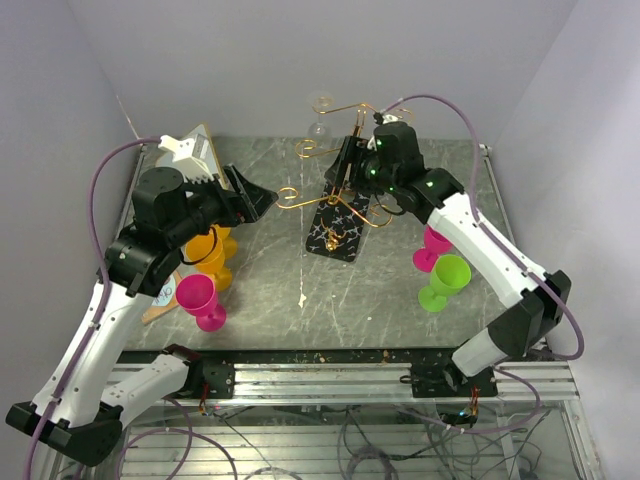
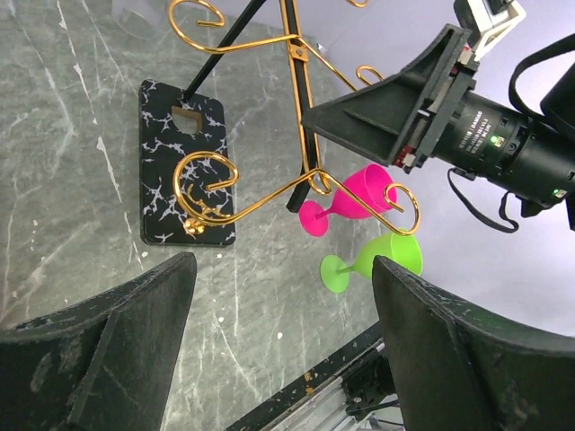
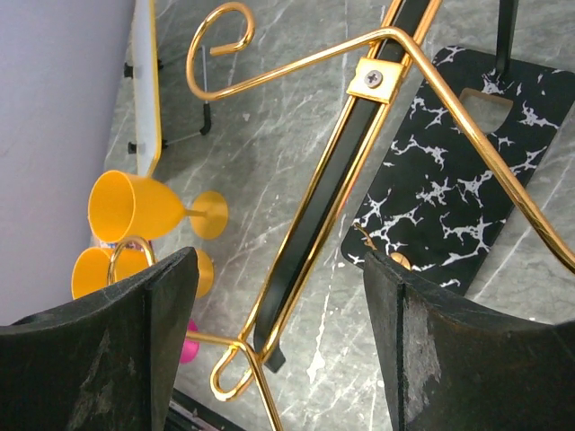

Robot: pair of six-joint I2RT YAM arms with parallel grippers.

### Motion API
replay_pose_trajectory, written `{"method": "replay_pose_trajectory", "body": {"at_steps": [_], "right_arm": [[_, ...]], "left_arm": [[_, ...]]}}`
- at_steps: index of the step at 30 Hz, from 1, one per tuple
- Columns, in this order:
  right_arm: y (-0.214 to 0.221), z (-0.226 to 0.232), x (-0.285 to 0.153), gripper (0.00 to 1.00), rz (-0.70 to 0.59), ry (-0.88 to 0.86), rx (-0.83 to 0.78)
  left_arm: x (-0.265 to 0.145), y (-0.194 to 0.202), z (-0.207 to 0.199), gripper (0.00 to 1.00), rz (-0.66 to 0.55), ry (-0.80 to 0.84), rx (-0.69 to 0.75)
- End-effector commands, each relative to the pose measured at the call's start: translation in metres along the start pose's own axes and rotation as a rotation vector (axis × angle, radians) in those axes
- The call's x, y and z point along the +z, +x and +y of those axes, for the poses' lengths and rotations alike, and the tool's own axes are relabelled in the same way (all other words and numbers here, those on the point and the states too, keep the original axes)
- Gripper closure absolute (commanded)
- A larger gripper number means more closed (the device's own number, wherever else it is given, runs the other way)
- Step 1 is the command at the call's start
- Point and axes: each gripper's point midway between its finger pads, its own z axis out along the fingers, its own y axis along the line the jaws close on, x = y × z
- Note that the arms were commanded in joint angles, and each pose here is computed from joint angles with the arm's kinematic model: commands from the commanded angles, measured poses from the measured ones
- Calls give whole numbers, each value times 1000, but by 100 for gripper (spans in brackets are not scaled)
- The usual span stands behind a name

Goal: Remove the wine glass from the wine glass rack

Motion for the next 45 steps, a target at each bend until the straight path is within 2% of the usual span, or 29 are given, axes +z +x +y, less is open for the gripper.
{"method": "replay_pose_trajectory", "body": {"at_steps": [1, 7, 21, 34, 45], "right_arm": [[-10, 2, 9, 26, -41, 67, 27], [-3, -3, 21, 35, -31, 115, 24], [7, 3, 28, 65, 18, 84, 14], [1, 18, -2, 87, 26, -20, 12], [2, 14, -20, 98, 84, -126, 9]], "left_arm": [[-1, -10, 2, 11, -44, -19, 9], [-1, -16, 2, 10, -63, -26, 17], [10, -34, -4, 10, -84, -31, 43], [40, -40, 0, 12, -77, -36, 26], [75, -50, 2, 16, -73, -38, 15]]}}
